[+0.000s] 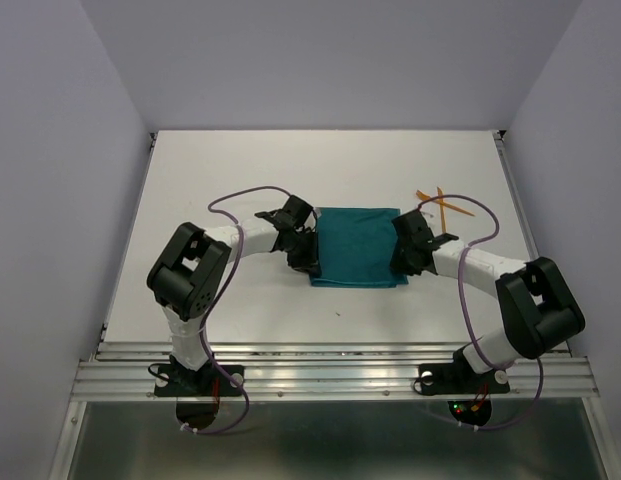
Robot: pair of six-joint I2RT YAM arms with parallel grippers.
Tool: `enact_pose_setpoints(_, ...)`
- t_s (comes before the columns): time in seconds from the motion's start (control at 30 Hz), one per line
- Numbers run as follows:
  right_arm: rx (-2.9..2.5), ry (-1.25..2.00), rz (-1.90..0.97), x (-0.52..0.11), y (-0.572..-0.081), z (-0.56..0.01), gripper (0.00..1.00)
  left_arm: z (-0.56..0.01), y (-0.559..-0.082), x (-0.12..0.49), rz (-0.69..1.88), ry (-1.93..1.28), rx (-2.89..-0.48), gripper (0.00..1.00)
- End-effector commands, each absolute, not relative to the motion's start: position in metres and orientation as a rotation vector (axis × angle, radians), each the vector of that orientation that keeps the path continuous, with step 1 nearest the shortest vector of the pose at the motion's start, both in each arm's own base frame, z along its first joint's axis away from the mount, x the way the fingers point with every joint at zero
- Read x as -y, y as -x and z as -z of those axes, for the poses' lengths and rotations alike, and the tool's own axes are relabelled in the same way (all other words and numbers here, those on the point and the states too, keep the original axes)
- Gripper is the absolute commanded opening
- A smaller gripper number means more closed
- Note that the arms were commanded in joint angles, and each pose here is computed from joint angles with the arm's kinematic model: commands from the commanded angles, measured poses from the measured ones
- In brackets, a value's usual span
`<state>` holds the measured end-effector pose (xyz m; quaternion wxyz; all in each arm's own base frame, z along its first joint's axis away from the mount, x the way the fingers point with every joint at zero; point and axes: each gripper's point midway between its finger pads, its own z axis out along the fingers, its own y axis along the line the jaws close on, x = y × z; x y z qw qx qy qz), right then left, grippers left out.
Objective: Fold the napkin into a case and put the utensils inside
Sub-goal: Smooth out the square-folded napkin at the center of the board.
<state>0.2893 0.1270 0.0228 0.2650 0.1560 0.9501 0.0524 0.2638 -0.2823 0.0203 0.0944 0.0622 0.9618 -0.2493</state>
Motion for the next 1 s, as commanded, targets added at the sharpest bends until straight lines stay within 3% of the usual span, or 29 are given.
enact_pose_setpoints(0.0, -2.458, -0.403, -0.146, -0.128, -0.316, -0.056, 0.18, -0.035, -0.273, 0.264, 0.571, -0.207, -2.819, 0.22)
enact_pose_setpoints(0.33, -2.344, -0.415, -0.14, -0.115, -0.398, -0.098, 0.19, -0.105, -0.369, 0.274, 0.56, -0.128, -2.614, 0.23)
enact_pose_setpoints(0.6, -2.372, -0.425, -0.159, -0.119, -0.444, -0.081, 0.19, -0.098, -0.443, 0.272, 0.528, 0.0, -2.559, 0.23)
enact_pose_setpoints(0.97, -2.453, -0.424, -0.191, -0.12, -0.452, -0.046, 0.18, -0.049, -0.472, 0.278, 0.495, 0.049, -2.585, 0.23)
